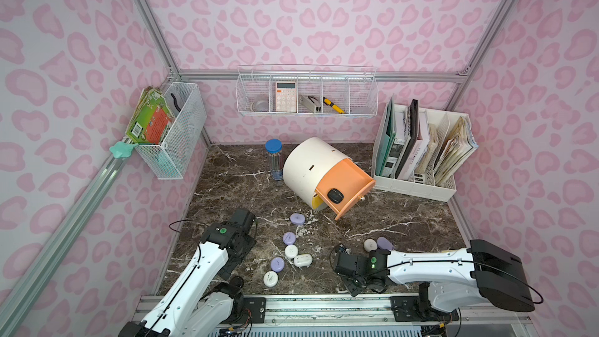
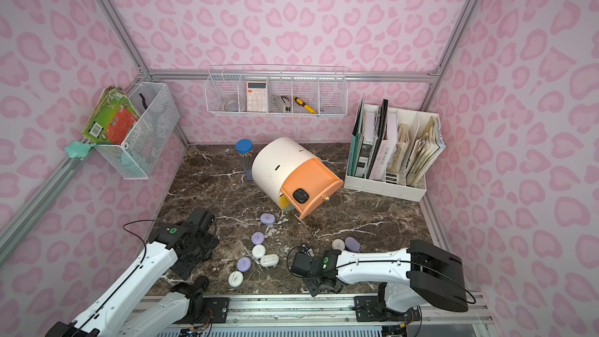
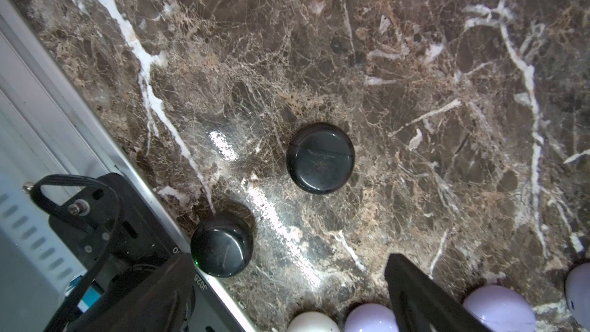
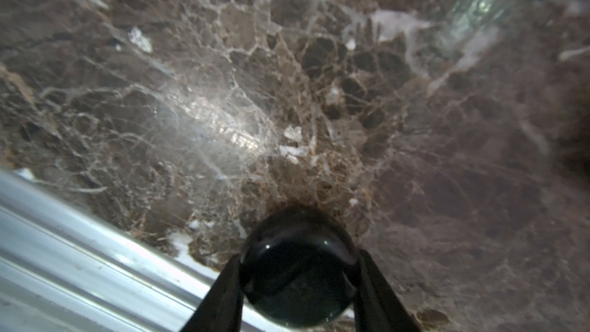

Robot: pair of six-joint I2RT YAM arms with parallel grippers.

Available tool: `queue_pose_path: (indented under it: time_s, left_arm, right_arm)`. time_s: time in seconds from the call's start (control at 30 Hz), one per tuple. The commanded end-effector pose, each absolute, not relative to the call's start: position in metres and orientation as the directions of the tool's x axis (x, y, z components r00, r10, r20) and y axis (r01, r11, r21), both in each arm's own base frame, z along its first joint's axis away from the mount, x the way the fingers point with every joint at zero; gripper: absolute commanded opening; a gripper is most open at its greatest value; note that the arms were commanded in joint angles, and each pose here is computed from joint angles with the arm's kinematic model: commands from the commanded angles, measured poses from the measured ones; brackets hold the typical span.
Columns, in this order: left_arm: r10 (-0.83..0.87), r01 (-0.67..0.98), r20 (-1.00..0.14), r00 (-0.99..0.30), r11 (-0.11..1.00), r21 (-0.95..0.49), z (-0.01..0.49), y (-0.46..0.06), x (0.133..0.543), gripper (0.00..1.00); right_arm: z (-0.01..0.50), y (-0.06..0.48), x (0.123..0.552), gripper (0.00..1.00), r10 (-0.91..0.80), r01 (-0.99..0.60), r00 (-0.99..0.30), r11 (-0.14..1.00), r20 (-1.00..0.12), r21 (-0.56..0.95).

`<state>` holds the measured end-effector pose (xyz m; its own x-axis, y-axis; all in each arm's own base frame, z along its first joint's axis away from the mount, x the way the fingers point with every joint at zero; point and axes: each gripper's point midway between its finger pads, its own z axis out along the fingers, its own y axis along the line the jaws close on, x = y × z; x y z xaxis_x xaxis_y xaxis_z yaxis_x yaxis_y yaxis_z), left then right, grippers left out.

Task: Put the bluetooth earphones in the drawer according to color
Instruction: Pick up the Bluetooth earphone from the center of the board, then place the bluetooth earphone in the drawer.

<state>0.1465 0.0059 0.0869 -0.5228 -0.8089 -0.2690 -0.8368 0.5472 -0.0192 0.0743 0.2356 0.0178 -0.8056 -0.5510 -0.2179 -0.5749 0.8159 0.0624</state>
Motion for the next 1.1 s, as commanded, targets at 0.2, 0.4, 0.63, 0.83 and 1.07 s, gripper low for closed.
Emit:
queue_pose_path:
  time_s: [0.2,0.4,0.63,0.83,1.07]
  left_arm:
    - [-0.799,-0.831,-0.29,-0.527,0.556,-0.018,0.093,0.009,0.15,0.99]
    - [-0.799,-0.835,-0.305,-0.518,0.549,-0.021,0.095,0.011,0.15,0.99]
    - [-0.794,-0.835,-0.319,-0.517,0.55,-0.014,0.095,0.013,0.155,0.99]
    - [-0.79,-0.837,-0.332,-0.515,0.547,-0.005,0.094,0.015,0.16,0.99]
    - [-0.789,-0.84,-0.338,-0.513,0.542,0.01,0.091,0.019,0.17,0.99]
  right_arm:
    - [0.045,0.251,0.105,0.37,-0.516,-0.558,-0.784,0.83,-0.346,0.026]
    - [0.081,0.272,0.119,0.37,-0.495,-0.583,-0.739,0.81,-0.456,0.065]
    - [0.18,0.304,0.167,0.37,-0.348,-0.617,-0.633,0.766,-0.691,0.18]
    - [0.258,0.307,0.212,0.36,-0.217,-0.646,-0.561,0.718,-0.799,0.259]
    - [0.295,0.284,0.268,0.36,-0.162,-0.597,-0.522,0.77,-0.838,0.223]
